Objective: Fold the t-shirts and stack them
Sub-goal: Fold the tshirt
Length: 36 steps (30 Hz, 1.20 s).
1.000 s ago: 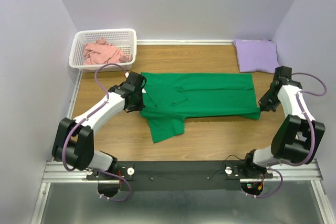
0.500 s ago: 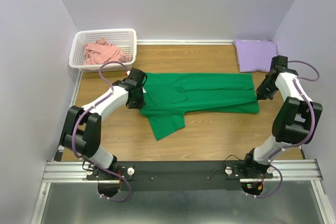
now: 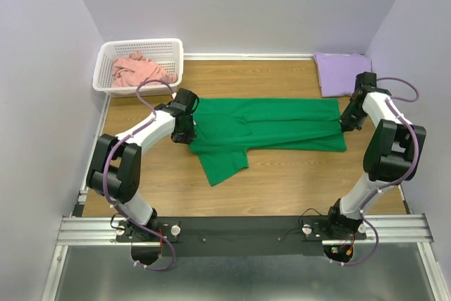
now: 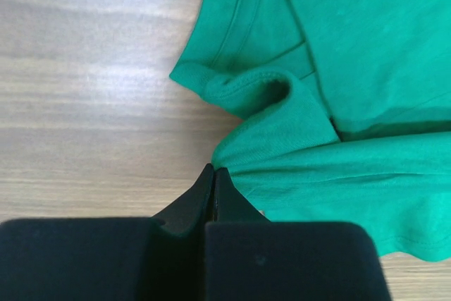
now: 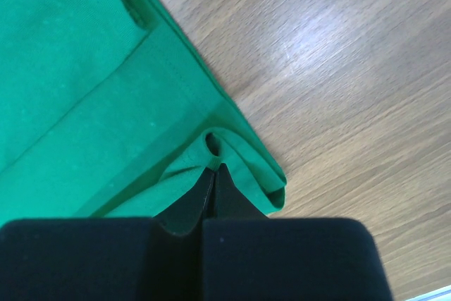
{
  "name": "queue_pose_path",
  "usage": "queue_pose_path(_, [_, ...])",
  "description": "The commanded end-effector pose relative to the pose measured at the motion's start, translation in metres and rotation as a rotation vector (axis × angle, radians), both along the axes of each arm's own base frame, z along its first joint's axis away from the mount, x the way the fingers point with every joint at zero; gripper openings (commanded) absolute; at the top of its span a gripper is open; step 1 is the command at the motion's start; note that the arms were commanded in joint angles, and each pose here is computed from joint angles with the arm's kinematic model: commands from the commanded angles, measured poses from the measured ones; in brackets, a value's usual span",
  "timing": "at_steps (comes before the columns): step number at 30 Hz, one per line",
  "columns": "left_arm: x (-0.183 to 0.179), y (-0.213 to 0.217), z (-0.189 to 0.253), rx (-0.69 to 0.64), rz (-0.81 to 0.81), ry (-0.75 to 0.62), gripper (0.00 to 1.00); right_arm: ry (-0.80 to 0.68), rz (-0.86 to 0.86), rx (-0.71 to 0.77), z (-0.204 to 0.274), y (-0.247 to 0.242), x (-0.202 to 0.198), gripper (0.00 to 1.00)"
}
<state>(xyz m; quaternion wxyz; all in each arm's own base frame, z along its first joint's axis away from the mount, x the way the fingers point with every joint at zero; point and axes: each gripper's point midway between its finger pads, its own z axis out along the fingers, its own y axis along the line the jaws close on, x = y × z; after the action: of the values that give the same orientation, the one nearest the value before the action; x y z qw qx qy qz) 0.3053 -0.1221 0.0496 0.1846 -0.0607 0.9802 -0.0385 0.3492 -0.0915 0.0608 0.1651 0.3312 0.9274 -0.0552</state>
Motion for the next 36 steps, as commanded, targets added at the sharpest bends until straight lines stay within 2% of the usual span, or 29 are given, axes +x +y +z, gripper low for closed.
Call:
queue_pose_path(1, [0.011, 0.013, 0.005, 0.060, 0.016, -0.014, 0.00, -0.005, -0.044, -0.092, -0.005, -0.020, 0.006, 0.01])
queue_pose_path(8, [0.022, 0.012, 0.014, 0.066, 0.022, -0.034, 0.00, -0.023, -0.062, -0.113, -0.002, -0.025, 0.012, 0.01])
queue_pose_path(21, [0.031, 0.012, -0.003, 0.076, 0.032, -0.008, 0.00, -0.028, -0.069, -0.074, -0.015, -0.020, 0.021, 0.01])
queue_pose_path(24, [0.034, 0.012, -0.002, 0.077, 0.044, -0.013, 0.01, -0.030, -0.065, -0.061, -0.017, -0.018, 0.022, 0.04])
queue_pose_path(25, [0.035, 0.012, 0.000, 0.076, 0.051, -0.021, 0.07, -0.034, -0.058, -0.051, -0.016, -0.016, 0.023, 0.11])
queue_pose_path(26, [0.037, 0.012, 0.002, 0.072, 0.055, -0.033, 0.11, -0.045, -0.056, -0.046, -0.014, -0.015, 0.024, 0.14])
queue_pose_path(27, [0.038, 0.012, 0.007, 0.067, 0.061, -0.045, 0.21, -0.052, -0.047, -0.046, -0.012, -0.013, 0.026, 0.17])
queue_pose_path(30, [0.042, 0.011, 0.018, 0.054, 0.073, -0.082, 0.41, -0.085, -0.030, -0.034, -0.003, -0.008, 0.030, 0.23])
queue_pose_path(31, [0.043, 0.010, 0.021, 0.050, 0.075, -0.092, 0.54, -0.102, -0.025, -0.032, 0.002, -0.006, 0.032, 0.30])
queue_pose_path(34, [0.043, 0.007, 0.034, 0.021, 0.078, -0.123, 0.71, -0.153, 0.002, -0.026, 0.020, 0.004, 0.038, 0.45])
queue_pose_path(36, [0.039, 0.005, 0.041, -0.009, 0.082, -0.138, 0.76, -0.176, 0.052, -0.018, 0.029, 0.019, 0.040, 0.55])
